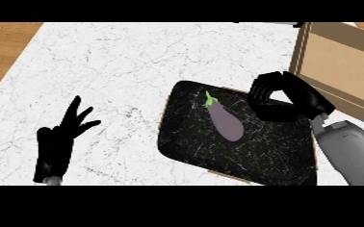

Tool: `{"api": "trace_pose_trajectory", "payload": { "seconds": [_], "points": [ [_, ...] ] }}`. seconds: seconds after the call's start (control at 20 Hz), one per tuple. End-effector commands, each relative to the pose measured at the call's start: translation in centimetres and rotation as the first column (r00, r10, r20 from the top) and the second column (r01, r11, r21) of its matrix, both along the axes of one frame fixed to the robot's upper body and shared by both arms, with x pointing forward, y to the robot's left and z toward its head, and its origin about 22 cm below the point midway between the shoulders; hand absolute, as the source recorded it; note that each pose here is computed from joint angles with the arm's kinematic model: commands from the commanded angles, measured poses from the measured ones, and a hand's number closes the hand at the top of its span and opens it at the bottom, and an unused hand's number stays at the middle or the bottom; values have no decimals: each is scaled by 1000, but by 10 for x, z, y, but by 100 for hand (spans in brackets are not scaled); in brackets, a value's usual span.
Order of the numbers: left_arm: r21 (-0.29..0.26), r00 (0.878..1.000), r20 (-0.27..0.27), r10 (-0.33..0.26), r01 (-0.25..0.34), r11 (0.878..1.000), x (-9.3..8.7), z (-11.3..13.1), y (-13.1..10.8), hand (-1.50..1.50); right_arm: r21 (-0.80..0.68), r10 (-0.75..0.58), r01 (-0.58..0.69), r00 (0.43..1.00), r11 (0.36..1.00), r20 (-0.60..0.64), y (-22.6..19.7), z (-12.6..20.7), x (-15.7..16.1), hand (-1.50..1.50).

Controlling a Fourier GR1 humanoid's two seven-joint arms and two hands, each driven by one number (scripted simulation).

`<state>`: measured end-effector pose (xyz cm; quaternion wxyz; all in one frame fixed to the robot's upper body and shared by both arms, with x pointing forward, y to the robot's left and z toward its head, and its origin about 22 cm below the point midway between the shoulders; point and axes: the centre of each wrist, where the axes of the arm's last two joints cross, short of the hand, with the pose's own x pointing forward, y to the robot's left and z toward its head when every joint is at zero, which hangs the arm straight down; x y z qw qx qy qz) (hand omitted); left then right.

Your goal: Pick the eggplant from the tray and place it in the cardboard box

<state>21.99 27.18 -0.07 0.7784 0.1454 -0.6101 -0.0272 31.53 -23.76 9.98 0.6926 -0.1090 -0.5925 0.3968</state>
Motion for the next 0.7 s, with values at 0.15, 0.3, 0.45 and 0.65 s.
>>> {"api": "trace_pose_trajectory", "payload": {
  "seconds": [0.15,0.3,0.45,0.65],
  "points": [
    [-70,998,67,13,-8,997,28,-8,-24,0,-434,-11,28,999,901,41,57,84,45,-150],
    [-66,997,66,34,-29,997,36,-10,-11,0,-540,75,-88,996,837,-46,93,110,50,-150],
    [-62,996,79,36,-31,998,45,-11,-20,0,-617,61,-151,984,772,-165,114,128,70,-150],
    [-65,995,90,37,-31,997,42,-13,-12,0,-642,17,-186,965,744,-261,151,142,89,-150]
  ]
}}
